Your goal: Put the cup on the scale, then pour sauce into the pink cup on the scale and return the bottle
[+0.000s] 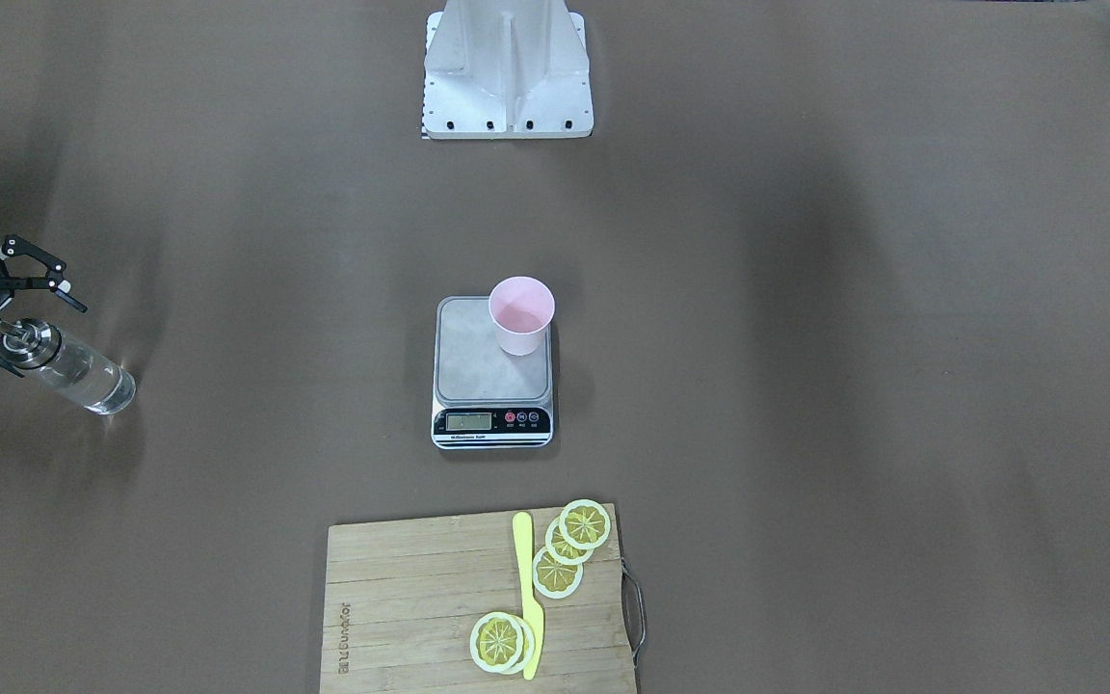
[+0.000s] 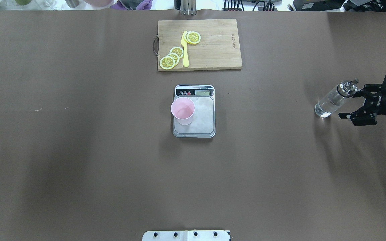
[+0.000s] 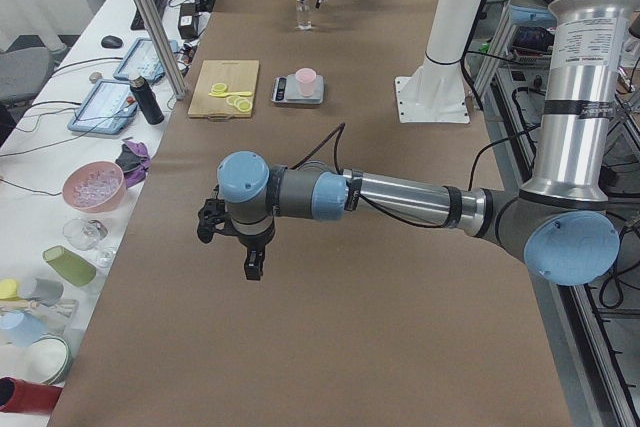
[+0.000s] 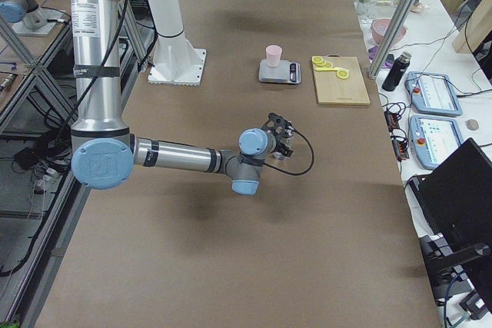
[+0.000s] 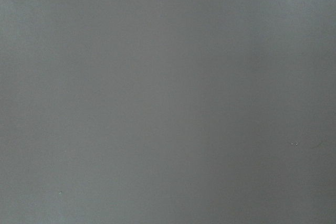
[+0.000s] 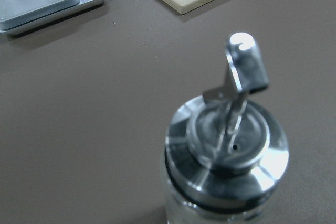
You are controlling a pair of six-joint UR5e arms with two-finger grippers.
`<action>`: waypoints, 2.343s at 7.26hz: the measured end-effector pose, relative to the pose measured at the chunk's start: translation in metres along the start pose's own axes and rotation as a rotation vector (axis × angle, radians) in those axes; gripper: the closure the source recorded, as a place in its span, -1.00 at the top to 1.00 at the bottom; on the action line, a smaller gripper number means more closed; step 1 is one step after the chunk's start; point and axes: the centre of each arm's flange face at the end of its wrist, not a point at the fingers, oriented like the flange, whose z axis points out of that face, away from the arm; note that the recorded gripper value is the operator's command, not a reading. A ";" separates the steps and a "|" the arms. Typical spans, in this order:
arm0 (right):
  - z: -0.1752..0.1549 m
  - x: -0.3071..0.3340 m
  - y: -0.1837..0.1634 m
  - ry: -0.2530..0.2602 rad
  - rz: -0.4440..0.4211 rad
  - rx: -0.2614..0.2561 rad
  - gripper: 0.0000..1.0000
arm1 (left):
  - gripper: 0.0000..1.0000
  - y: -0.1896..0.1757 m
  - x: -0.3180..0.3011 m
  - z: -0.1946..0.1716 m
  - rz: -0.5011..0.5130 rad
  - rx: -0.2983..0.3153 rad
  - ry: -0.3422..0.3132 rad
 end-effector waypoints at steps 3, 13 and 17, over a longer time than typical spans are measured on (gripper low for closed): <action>-0.036 0.012 0.017 -0.031 0.047 -0.024 0.99 | 0.97 0.000 0.000 0.000 0.000 0.000 0.002; -0.165 0.123 0.009 0.234 0.653 -0.176 1.00 | 0.97 0.003 -0.002 0.003 -0.003 -0.004 0.006; -0.185 0.144 0.004 0.351 0.913 -0.305 1.00 | 0.97 0.004 -0.003 0.003 0.003 -0.005 0.002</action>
